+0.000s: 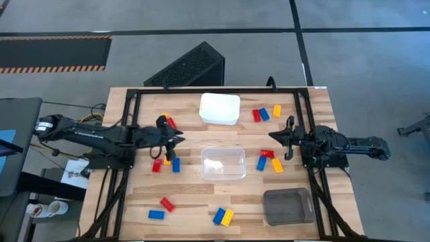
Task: Sort & place blocks by color
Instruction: Put the yellow game piece into the white bin
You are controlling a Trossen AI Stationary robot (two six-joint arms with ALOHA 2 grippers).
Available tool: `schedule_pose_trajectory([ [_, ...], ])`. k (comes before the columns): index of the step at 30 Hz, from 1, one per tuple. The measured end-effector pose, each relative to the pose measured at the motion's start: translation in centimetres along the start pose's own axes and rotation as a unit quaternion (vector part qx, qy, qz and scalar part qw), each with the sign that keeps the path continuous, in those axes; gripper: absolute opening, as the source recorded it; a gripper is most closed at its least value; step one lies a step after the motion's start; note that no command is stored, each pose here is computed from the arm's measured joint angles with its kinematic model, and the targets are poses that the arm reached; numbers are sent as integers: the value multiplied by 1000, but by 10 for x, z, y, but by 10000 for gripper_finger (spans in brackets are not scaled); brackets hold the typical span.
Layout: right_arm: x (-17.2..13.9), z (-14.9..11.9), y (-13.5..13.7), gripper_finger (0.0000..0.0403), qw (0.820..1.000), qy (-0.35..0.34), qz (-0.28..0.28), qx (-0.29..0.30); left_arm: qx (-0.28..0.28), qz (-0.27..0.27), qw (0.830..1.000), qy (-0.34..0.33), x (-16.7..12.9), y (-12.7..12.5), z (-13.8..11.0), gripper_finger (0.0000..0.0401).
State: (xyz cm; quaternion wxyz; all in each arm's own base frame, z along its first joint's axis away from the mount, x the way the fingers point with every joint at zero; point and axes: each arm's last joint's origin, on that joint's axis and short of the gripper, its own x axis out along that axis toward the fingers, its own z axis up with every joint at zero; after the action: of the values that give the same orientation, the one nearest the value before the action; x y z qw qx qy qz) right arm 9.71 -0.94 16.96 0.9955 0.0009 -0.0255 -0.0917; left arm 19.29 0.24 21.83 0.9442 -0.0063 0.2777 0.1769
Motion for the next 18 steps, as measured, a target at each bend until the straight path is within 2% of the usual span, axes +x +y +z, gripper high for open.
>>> schedule_pose_trajectory([
  [4,0,0,0,33,1000,0,0,0,-17,43,998,53,16,-2,-1,194],
  [8,0,0,0,33,1000,0,0,0,-52,46,988,137,27,-6,-12,243],
  [12,0,0,0,33,1000,0,0,0,-117,50,966,224,31,-8,-25,271],
  [15,0,0,0,33,1000,0,0,0,-164,75,947,265,30,-7,-32,279],
  [18,0,0,0,33,1000,0,0,0,-184,105,928,307,25,-6,-41,280],
])
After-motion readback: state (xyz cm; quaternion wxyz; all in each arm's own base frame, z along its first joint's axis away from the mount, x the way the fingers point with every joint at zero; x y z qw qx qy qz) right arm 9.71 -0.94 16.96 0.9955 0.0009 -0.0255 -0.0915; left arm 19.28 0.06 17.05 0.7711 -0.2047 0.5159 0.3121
